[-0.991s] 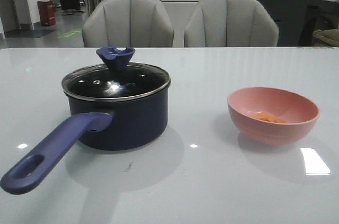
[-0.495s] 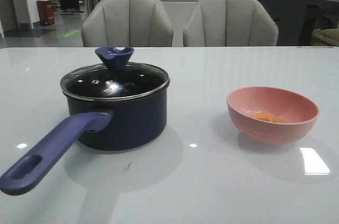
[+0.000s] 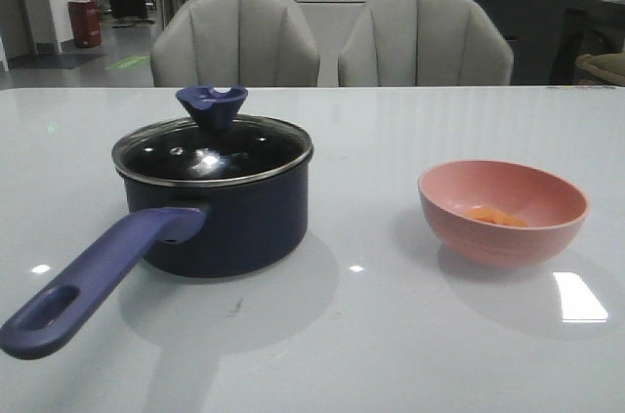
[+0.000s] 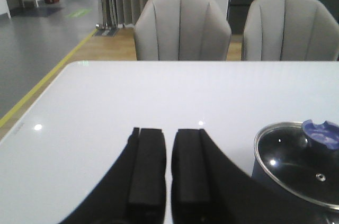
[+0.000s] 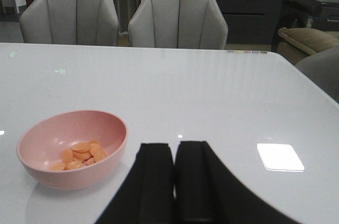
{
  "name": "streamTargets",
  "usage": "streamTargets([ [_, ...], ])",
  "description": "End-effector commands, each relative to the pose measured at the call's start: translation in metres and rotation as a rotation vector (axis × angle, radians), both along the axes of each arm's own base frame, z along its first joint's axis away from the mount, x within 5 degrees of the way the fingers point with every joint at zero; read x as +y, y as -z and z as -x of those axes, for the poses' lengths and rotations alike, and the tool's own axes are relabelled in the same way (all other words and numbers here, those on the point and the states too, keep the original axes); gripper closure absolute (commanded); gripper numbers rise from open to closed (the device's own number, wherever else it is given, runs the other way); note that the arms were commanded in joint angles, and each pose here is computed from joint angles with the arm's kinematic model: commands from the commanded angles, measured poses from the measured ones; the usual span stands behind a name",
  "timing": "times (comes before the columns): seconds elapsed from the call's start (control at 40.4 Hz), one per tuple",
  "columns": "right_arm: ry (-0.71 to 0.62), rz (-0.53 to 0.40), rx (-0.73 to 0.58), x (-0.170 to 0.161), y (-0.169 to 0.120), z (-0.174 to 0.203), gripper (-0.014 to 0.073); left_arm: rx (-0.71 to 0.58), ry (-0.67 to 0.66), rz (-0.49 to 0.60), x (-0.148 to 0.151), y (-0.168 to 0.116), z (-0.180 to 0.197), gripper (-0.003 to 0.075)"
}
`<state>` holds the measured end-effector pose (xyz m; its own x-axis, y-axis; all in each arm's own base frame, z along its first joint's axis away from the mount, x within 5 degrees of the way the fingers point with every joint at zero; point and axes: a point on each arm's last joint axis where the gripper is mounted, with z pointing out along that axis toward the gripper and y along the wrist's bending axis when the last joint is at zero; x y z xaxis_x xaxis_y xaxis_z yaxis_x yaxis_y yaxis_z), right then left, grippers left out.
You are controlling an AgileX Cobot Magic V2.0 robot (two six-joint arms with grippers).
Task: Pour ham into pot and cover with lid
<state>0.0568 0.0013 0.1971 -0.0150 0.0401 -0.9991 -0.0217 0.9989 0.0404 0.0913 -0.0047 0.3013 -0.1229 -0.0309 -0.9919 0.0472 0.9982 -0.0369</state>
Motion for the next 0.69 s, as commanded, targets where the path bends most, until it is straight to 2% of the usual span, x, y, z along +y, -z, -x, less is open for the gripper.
streamTargets([
  [0.0,0.007,0.002,-0.110,-0.0005,-0.0103,0.0021,0.0438,-0.064,-0.008,0.026,0.0003,-0.0137,-0.0070,0.0589],
  [0.198,0.007,0.002,-0.110,-0.0005,-0.0103,0.0021,0.0438,-0.040,-0.007,0.031,0.0001,-0.0113,-0.0107,0.0587],
  [0.322,0.007,0.002,-0.110,-0.0005,-0.0103,0.0021,0.0438,-0.011,-0.005,0.057,-0.0006,-0.0087,-0.0126,0.0545],
  [0.396,0.007,0.002,-0.110,-0.0005,-0.0103,0.0021,0.0438,0.001,-0.005,0.056,-0.0006,-0.0074,-0.0150,0.0461],
  [0.545,0.007,0.002,-0.110,-0.0005,-0.0103,0.0021,0.0438,0.006,-0.005,0.056,-0.0007,-0.0069,-0.0159,0.0149],
  [0.594,0.007,0.002,-0.110,-0.0005,-0.0103,0.0021,0.0438,0.005,-0.005,0.059,-0.0007,-0.0075,-0.0158,0.0077],
  [0.669,0.007,0.002,-0.110,-0.0005,-0.0103,0.0021,0.0438,0.005,0.005,0.059,-0.0018,-0.0075,-0.0158,0.0038],
])
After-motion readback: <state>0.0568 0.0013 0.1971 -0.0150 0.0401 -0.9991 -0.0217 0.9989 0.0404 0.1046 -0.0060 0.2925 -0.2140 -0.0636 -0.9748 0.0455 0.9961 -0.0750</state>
